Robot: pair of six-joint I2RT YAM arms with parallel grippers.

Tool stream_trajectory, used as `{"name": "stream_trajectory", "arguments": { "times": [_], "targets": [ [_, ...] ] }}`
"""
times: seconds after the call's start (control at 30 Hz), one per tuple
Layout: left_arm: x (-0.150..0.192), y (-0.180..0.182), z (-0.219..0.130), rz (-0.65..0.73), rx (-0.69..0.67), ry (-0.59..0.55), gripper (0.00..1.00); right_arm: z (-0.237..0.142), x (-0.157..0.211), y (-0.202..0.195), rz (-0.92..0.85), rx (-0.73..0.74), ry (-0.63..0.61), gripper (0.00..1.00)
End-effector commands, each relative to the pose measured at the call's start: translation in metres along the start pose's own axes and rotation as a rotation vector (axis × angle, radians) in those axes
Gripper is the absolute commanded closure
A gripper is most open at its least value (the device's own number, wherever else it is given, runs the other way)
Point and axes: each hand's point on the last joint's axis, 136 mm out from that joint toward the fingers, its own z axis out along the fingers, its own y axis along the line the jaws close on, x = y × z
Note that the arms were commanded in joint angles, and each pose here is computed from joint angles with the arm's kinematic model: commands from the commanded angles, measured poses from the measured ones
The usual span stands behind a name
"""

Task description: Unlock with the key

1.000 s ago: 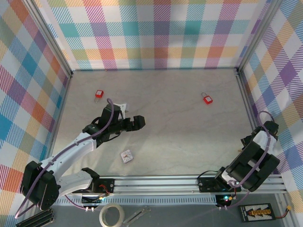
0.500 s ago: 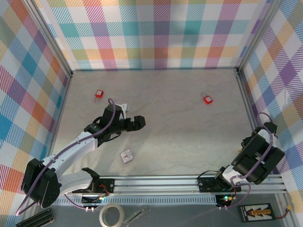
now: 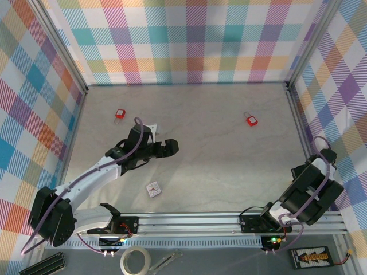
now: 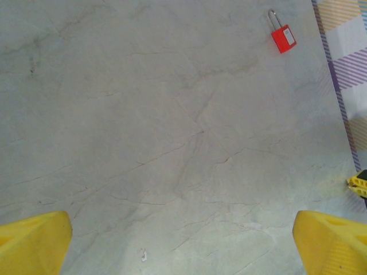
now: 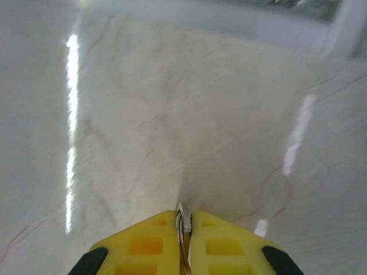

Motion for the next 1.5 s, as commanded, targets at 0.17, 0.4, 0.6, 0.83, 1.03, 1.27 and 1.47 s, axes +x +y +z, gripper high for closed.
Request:
{"name": "stream_trajectory", "arguments": {
  "times": [0.17,0.4,0.6,0.83,1.03,1.27,1.47],
  "targets": [
    [-0.006,-0.081,0.010,0.088,0.232,-0.059,0.02,-0.078,0.098,0.108,-0.196,-0.533,0.194,1.00],
    [0.000,-0.154,-0.001,0.327,0.489,-0.217,0.05,-0.178,0.186,0.179,-0.425,-0.779,0.359,1.00],
    [0.034,-0.186,0.015,0.639,0.553,-0.219,0.12,-0.175,0.235,0.198,-0.562,-0.700,0.463,1.00],
    [0.060,-0.191,0.044,0.847,0.567,-0.227,0.18,-0.157,0.249,0.194,-0.591,-0.633,0.491,1.00],
    [0.077,-0.206,0.059,1.093,0.560,-0.304,0.21,-0.145,0.250,0.191,-0.596,-0.593,0.493,1.00],
    [0.054,-0.216,0.075,1.179,0.437,-0.437,0.36,-0.140,0.252,0.192,-0.591,-0.581,0.502,1.00],
    [0.053,-0.220,0.095,1.210,0.411,-0.435,0.43,-0.142,0.251,0.191,-0.589,-0.584,0.497,1.00]
  ]
}}
